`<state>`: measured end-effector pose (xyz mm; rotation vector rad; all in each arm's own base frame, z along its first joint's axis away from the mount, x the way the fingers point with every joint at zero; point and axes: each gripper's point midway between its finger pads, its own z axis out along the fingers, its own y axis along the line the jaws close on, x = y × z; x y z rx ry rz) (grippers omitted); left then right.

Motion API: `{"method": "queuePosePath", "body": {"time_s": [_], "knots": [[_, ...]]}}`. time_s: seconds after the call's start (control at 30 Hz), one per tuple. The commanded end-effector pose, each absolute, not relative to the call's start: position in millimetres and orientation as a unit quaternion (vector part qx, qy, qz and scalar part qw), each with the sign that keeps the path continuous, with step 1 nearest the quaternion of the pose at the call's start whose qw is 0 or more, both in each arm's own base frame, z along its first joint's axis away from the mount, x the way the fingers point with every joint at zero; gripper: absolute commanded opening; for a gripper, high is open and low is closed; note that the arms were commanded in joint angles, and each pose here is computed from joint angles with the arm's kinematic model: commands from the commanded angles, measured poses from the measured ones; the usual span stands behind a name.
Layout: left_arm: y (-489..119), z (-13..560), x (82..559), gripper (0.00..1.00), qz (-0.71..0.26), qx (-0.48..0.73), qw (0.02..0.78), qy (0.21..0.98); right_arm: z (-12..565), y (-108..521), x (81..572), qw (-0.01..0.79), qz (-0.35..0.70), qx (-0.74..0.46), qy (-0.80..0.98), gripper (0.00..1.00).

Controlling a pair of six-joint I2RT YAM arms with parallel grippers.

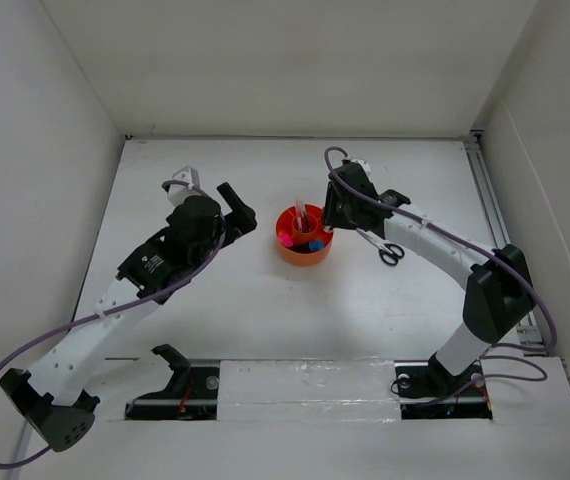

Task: Sort the stationery into containers
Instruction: Place the stapler in the storage box.

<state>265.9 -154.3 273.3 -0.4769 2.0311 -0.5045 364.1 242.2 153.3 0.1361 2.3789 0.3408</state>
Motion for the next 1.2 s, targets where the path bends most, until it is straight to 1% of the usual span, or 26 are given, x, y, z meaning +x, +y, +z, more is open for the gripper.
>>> {"method": "queuePosePath", "body": {"time_s": [0.0,0.4,0.6,0.93,1.17], "knots": [[-152.3,275.3,262.4,1.00,-0.215,-0.194,0.481,0.827,179.9,253.7,372.6,0.390,0.154,0.060,0.906,0.00],[-151.2,277.4,255.0,1.00,-0.231,-0.194,0.480,0.824,169.8,258.1,359.2,0.382,0.145,0.060,0.911,0.00],[-148.1,276.9,251.1,1.00,-0.231,-0.194,0.481,0.823,163.9,248.5,358.6,0.382,0.123,0.077,0.913,0.00],[-150.0,276.8,246.1,1.00,-0.240,-0.180,0.478,0.826,148.7,245.7,349.9,0.367,0.116,0.096,0.918,0.00],[-147.4,277.5,240.5,1.00,-0.241,-0.174,0.477,0.827,154.0,248.3,349.8,0.375,0.119,0.095,0.914,0.00]]}}
